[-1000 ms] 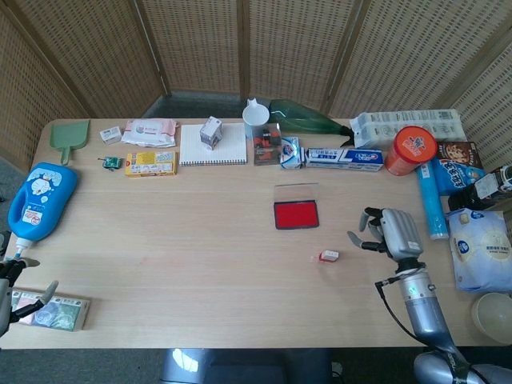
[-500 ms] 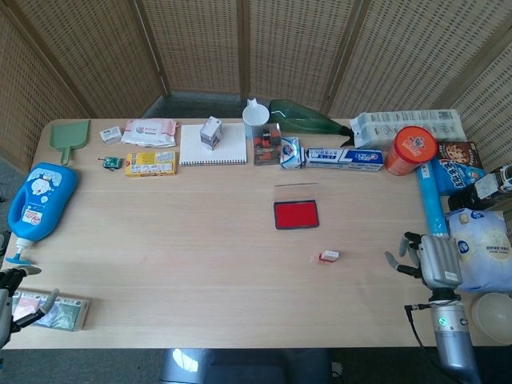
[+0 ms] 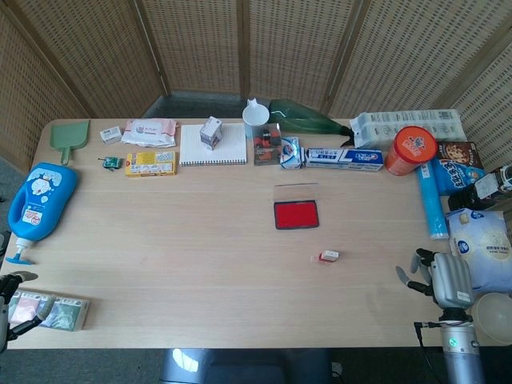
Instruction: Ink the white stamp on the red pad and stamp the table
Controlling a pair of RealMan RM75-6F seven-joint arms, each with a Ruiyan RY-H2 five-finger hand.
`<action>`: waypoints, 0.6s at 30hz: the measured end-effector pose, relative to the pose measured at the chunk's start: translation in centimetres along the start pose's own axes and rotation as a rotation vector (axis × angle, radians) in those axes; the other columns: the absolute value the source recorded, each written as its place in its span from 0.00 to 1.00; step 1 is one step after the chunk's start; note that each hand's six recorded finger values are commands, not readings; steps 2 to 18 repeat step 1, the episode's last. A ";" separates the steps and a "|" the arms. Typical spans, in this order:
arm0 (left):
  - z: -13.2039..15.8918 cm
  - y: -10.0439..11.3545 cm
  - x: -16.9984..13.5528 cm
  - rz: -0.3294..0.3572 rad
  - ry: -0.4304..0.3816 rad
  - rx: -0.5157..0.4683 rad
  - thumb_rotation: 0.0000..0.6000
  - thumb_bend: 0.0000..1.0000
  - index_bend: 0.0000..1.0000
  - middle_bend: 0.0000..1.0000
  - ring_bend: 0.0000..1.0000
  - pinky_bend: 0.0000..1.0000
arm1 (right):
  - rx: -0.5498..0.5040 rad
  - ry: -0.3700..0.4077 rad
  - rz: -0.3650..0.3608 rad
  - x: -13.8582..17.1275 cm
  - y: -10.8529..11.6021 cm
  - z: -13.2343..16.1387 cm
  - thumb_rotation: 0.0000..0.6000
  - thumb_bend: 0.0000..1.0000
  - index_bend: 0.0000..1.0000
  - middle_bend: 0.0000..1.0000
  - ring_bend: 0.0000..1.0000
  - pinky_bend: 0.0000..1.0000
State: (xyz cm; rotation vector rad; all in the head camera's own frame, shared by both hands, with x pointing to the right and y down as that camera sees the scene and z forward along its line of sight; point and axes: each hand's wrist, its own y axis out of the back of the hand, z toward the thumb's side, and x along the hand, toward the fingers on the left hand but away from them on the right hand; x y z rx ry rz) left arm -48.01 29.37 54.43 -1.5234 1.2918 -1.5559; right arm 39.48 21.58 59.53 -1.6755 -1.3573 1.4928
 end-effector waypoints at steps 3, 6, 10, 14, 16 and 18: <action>0.0 0.0 0.0 0.000 0.000 0.000 0.30 0.21 0.33 0.33 0.28 0.12 | -0.001 0.001 -0.001 0.0 0.0 0.0 0.80 0.31 0.72 0.93 1.00 0.94; 0.0 0.0 0.0 0.000 0.000 0.000 0.30 0.21 0.33 0.33 0.28 0.12 | -0.001 0.001 -0.001 0.0 0.0 0.0 0.80 0.31 0.72 0.93 1.00 0.94; 0.0 0.0 0.0 0.000 0.000 0.000 0.30 0.21 0.33 0.33 0.28 0.12 | -0.001 0.001 -0.001 0.0 0.0 0.0 0.80 0.31 0.72 0.93 1.00 0.94; 0.0 0.0 0.0 0.000 0.000 0.000 0.30 0.21 0.33 0.33 0.28 0.12 | -0.001 0.001 -0.001 0.0 0.0 0.0 0.80 0.31 0.72 0.93 1.00 0.94; 0.0 0.0 0.0 0.000 0.000 0.000 0.30 0.21 0.33 0.33 0.28 0.12 | -0.001 0.001 -0.001 0.0 0.0 0.0 0.80 0.31 0.72 0.93 1.00 0.94; 0.0 0.0 0.0 0.000 0.000 0.000 0.30 0.21 0.33 0.33 0.28 0.12 | -0.001 0.001 -0.001 0.0 0.0 0.0 0.80 0.31 0.72 0.93 1.00 0.94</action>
